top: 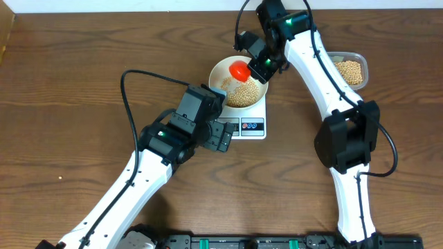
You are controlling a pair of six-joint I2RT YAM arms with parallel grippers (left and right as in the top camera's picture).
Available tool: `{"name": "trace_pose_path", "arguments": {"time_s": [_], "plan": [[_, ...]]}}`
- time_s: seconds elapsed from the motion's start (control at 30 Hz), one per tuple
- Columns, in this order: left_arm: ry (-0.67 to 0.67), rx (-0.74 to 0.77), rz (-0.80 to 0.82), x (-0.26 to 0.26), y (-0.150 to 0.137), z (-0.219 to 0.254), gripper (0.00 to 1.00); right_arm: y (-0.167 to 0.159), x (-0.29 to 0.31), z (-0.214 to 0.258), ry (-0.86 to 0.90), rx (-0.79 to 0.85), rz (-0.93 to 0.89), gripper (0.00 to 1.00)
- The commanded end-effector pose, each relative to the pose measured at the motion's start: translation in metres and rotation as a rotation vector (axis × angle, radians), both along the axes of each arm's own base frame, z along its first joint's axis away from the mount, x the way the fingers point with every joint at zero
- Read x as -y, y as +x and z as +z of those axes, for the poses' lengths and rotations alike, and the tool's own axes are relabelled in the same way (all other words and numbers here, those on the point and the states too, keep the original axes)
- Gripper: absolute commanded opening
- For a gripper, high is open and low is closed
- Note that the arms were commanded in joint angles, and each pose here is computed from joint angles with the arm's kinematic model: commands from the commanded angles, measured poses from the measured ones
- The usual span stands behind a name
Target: Scoop item into bowl and weigh 50g on scale
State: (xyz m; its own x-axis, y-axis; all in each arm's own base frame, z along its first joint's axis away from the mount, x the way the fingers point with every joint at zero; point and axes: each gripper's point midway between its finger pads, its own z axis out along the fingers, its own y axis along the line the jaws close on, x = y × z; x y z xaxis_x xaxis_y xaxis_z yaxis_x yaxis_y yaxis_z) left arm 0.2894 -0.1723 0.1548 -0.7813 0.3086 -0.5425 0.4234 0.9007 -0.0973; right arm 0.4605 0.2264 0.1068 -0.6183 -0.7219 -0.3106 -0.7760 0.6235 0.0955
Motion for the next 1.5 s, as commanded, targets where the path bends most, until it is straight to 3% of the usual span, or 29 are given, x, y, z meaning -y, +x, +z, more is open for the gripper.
{"name": "trace_pose_path", "arguments": {"time_s": [0.0,0.23,0.7,0.93,1.47], "plan": [[0.011,0.012,0.010,-0.004,0.001,0.002,0.92,0.008,0.016,-0.005,-0.082,0.027,-0.048,0.01],[0.011,0.012,0.010,-0.004,0.001,0.002,0.92,0.012,0.013,0.003,-0.069,0.049,-0.044,0.01],[0.011,0.012,0.010,-0.004,0.001,0.002,0.93,-0.001,-0.009,0.019,-0.098,0.142,0.222,0.01],[0.011,0.012,0.010,-0.004,0.001,0.002,0.92,0.009,-0.001,0.020,-0.259,0.219,0.213,0.01],[0.011,0.012,0.010,-0.004,0.001,0.002,0.92,0.008,-0.018,0.035,-0.337,0.316,0.259,0.01]]}}
